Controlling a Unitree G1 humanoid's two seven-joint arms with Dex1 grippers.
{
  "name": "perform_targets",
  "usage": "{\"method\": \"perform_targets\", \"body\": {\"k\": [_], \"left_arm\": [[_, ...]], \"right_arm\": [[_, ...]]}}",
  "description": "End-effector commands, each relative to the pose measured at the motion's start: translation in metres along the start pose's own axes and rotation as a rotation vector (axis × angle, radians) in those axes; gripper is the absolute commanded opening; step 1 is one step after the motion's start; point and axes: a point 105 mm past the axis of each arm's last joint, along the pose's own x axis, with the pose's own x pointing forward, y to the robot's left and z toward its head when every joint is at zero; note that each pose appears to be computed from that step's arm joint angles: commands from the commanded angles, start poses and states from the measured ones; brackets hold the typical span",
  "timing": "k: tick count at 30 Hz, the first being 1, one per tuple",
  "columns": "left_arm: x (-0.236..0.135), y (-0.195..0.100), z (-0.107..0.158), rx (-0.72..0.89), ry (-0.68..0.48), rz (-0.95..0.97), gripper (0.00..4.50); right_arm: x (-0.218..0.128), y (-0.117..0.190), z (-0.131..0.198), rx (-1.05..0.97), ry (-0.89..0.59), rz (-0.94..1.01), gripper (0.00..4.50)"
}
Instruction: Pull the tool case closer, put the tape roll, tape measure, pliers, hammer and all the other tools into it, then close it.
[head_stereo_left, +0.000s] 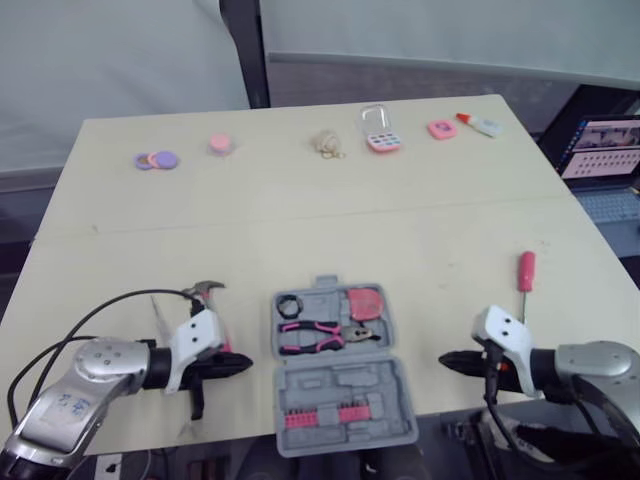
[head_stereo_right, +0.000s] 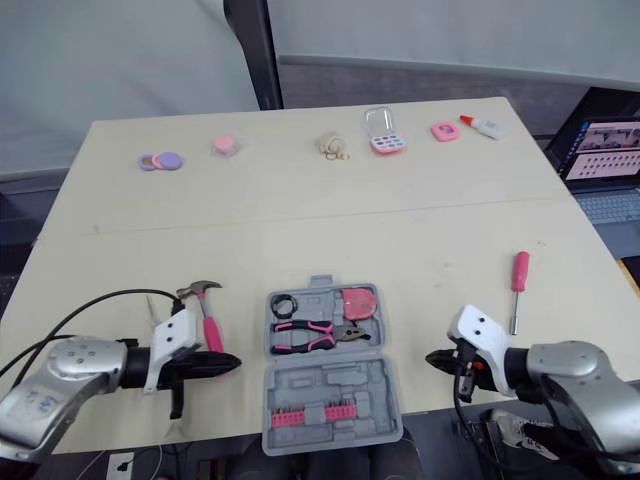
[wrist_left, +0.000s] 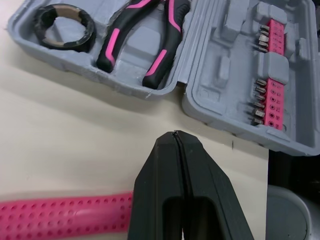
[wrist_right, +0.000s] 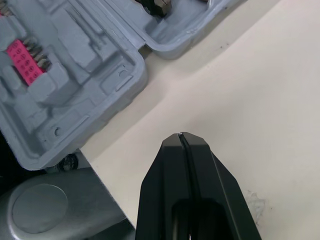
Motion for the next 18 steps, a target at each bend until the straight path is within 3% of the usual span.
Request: {"method": "perform_targets", "body": {"k": [1, 18], "left_arm": [[0.01, -0.002, 0.002, 0.013, 0.01, -0.004, 0.04], [0.038, -0.001, -0.006, 0.054, 0.048, -0.006, 0.04]], "right_arm": [[0.009, 0.0, 0.0, 0.004, 0.013, -0.001, 0.0], [0.042, 0.004, 0.015, -0.024, 0.001, 0.048, 0.0]]}}
